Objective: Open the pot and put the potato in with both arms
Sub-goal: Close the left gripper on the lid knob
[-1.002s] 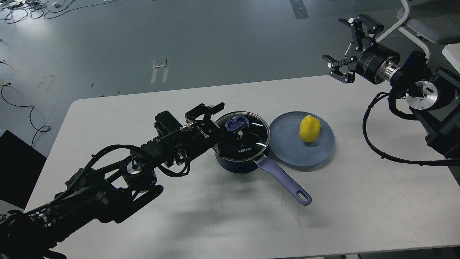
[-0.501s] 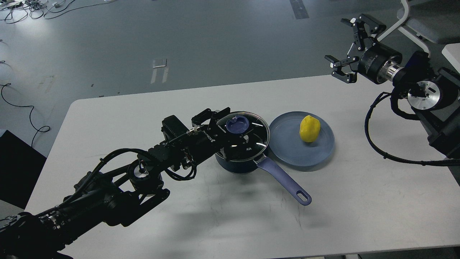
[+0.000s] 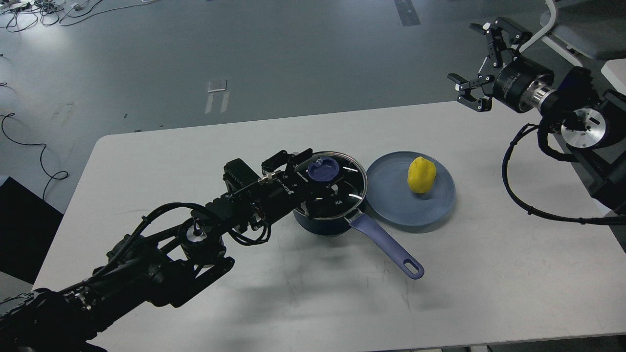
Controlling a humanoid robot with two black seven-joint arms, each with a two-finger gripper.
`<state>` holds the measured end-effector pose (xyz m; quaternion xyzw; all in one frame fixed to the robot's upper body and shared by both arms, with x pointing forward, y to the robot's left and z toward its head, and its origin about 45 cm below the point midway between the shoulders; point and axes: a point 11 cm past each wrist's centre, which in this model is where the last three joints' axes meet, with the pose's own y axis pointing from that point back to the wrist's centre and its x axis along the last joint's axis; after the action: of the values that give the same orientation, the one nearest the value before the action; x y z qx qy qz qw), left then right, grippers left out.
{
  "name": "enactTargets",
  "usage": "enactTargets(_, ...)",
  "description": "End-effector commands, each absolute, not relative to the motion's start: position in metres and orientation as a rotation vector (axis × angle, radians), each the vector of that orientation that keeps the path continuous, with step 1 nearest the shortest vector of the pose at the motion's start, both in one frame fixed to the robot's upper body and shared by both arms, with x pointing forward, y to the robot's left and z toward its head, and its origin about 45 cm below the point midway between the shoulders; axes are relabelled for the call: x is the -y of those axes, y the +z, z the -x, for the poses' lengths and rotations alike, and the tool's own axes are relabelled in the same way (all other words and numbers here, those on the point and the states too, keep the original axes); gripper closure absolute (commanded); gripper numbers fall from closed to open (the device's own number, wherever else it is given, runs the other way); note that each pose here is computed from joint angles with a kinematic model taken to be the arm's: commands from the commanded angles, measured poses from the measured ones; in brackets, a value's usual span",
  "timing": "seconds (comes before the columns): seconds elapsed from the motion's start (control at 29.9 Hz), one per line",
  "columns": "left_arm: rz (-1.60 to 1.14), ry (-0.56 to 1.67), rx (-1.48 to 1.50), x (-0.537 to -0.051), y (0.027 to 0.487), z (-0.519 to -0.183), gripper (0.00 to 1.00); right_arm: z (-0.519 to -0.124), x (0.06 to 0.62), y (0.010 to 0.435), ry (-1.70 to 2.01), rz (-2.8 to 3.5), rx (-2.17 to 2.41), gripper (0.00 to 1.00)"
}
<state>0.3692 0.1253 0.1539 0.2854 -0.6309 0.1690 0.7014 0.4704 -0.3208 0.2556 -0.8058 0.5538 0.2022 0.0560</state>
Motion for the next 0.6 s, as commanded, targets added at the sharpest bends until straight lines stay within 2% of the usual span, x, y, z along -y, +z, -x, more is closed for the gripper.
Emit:
enactTargets(0.0, -0.636, 0.378, 1.389, -0.1263, 0.1501, -0.3666, 0.03, -0.4697, 0.3214, 0.2538, 0.618, 2.446, -1.684, 0.0)
enactTargets(0.57, -0.646, 0.38, 1.371, -0.1267, 0.1433, -0.3646, 0.03, -0.4676, 0.3264, 0.2507, 0.622, 2.441, -1.701, 0.0)
